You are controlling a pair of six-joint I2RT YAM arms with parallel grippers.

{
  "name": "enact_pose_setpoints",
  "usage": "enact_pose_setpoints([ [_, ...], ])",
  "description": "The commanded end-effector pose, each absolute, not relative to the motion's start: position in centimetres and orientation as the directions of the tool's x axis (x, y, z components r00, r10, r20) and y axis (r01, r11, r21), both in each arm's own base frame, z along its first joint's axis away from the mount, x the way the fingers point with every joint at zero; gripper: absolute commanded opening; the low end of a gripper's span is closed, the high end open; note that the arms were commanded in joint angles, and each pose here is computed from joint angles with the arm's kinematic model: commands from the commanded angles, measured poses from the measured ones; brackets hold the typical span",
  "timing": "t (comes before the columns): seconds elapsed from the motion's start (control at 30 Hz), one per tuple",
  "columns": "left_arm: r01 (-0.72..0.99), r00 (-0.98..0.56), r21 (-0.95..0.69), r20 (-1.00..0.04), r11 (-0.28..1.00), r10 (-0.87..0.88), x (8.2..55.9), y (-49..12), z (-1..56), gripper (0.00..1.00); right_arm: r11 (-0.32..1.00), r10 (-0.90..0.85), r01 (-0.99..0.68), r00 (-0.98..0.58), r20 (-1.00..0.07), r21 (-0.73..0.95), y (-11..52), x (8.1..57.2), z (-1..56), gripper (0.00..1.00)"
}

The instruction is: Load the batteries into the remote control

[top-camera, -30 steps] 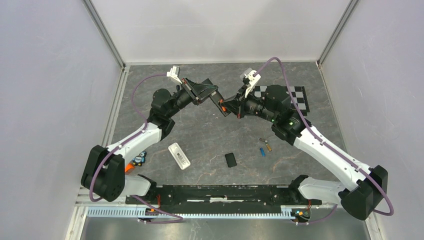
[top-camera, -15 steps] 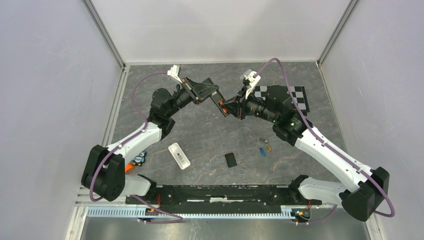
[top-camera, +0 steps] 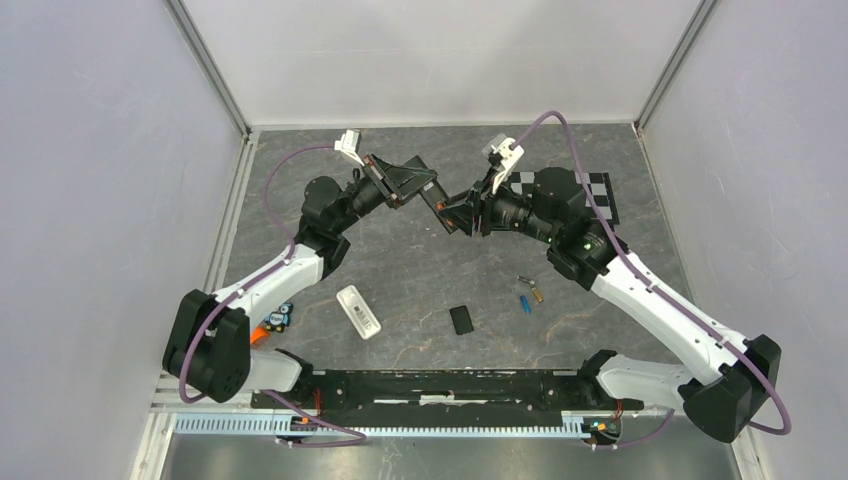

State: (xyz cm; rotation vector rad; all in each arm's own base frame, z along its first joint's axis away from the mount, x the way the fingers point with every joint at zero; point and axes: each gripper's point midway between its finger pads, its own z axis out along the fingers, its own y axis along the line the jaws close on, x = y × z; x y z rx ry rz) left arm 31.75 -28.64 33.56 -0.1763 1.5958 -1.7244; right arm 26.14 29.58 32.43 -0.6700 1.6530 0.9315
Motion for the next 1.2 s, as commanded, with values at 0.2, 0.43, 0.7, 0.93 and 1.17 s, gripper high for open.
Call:
enact_pose_setpoints([
  [0.2, 0.537, -0.629, -0.84, -0.461, 0.078, -0.626, 31.5, -28.2, 37.0, 0.02, 0.479, 0.273, -0.757, -0.352, -0.895, 0.444, 29.5, 25.2, 38.0, 0.88],
  [0.43, 0.571, -0.563, -0.811, -0.5, 0.128, -0.658, 32.2, -27.6, 38.1, 0.02, 0.492, 0.59, -0.464, -0.446, -0.674, 0.737, 26.4, 27.3, 35.6, 0.98],
  [0.7, 0.579, -0.56, -0.807, -0.499, 0.118, -0.661, 32.4, -27.8, 38.1, 0.02, 0.293, 0.65, -0.407, -0.578, -0.492, 0.865, 28.9, 27.2, 35.5, 0.98],
  [0.93, 0.586, -0.565, -0.803, -0.504, 0.113, -0.654, 32.3, -28.0, 38.2, 0.02, 0.197, 0.643, -0.325, -0.669, -0.372, 0.925, 30.6, 27.4, 34.2, 0.98],
  [1.17, 0.59, -0.571, -0.8, -0.51, 0.11, -0.643, 32.0, -28.0, 37.9, 0.02, 0.166, 0.637, -0.298, -0.696, -0.332, 0.94, 31.3, 27.8, 34.2, 0.84],
])
